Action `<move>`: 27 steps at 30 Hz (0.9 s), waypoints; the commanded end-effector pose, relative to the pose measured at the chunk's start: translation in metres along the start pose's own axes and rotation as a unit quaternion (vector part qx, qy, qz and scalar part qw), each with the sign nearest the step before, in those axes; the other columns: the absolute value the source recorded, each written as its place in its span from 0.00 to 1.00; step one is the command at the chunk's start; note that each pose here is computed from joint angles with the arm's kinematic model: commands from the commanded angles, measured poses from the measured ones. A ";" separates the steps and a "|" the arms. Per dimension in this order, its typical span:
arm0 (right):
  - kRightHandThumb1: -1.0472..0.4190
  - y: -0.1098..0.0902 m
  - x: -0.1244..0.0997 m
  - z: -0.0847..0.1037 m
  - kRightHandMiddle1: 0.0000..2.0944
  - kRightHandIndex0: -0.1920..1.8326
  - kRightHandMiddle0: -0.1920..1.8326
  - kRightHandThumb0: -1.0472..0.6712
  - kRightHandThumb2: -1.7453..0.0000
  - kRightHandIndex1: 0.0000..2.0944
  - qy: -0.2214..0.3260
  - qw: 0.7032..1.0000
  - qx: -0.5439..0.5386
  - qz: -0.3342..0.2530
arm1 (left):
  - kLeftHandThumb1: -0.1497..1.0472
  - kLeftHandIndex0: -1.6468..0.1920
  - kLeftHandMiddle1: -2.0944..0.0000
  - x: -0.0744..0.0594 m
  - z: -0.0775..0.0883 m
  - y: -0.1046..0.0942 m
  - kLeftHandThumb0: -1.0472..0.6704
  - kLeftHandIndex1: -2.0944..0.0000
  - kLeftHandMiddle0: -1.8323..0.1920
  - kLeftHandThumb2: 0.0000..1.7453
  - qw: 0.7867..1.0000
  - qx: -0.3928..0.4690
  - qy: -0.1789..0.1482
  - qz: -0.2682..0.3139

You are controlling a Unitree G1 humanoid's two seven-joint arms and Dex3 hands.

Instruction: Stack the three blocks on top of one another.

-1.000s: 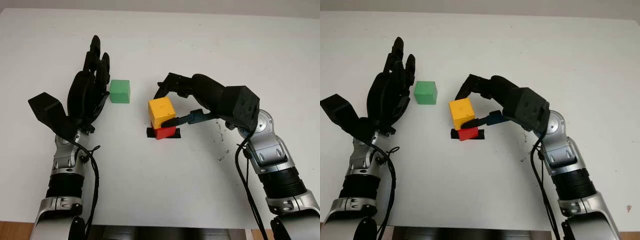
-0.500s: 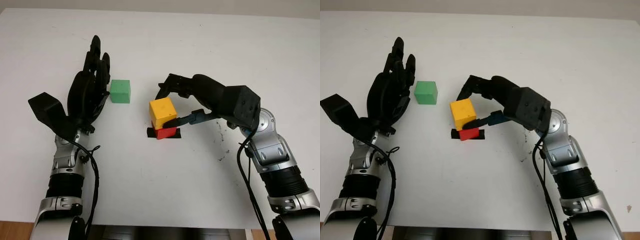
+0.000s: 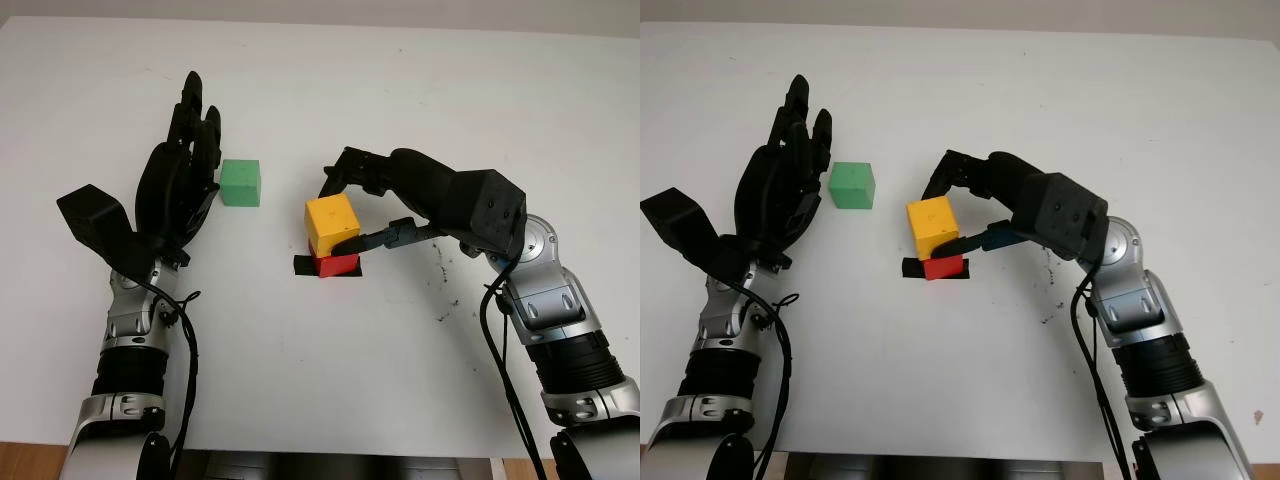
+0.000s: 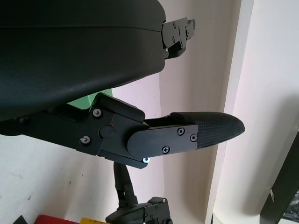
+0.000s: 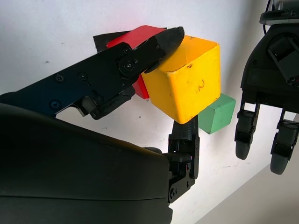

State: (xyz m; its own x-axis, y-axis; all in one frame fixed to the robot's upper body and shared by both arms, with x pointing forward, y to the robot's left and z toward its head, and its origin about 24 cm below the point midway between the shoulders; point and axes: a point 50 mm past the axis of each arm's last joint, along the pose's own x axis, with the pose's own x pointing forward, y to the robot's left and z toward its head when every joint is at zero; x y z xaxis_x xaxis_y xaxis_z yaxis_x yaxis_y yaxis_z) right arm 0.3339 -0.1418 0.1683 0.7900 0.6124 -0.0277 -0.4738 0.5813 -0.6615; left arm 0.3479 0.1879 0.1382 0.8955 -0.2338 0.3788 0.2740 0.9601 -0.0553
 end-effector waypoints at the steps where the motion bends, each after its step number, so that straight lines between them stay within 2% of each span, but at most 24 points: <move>1: 0.05 -0.002 -0.003 -0.002 0.78 0.22 0.25 0.32 0.97 0.02 0.005 1.000 -0.002 -0.001 | 1.00 1.00 1.00 -0.002 0.002 0.001 0.14 1.00 1.00 0.30 1.000 0.008 -0.005 -0.003; 13: 0.06 0.000 -0.002 -0.003 0.77 0.22 0.25 0.30 0.97 0.02 0.013 1.000 0.001 -0.004 | 1.00 1.00 1.00 -0.002 0.002 0.002 0.14 1.00 1.00 0.30 1.000 0.006 -0.003 0.001; 17: 0.09 0.000 -0.002 -0.003 0.65 0.21 0.19 0.28 0.97 0.02 0.019 1.000 0.001 -0.005 | 1.00 1.00 1.00 -0.002 0.002 0.002 0.14 1.00 1.00 0.31 1.000 0.009 -0.003 -0.001; 20: 0.12 0.001 -0.002 -0.003 0.50 0.17 0.13 0.25 0.97 0.01 0.022 1.000 -0.001 -0.005 | 1.00 1.00 1.00 -0.002 0.002 0.003 0.14 1.00 1.00 0.30 1.000 0.005 -0.003 0.000; 27: 0.12 0.001 -0.003 -0.001 0.23 0.07 0.08 0.19 0.97 0.01 0.031 1.000 -0.007 -0.002 | 1.00 1.00 1.00 -0.001 0.003 0.004 0.14 1.00 1.00 0.30 1.000 0.004 -0.002 -0.002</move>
State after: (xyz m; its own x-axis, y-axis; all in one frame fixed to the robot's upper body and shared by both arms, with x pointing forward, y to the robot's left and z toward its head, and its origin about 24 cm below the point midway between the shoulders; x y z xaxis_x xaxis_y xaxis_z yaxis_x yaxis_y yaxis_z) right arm 0.3348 -0.1432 0.1658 0.8155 0.5748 -0.0674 -0.4681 0.5867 -0.6608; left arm 0.3478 0.1888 0.1386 0.8947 -0.2370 0.3787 0.2760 0.9598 -0.0515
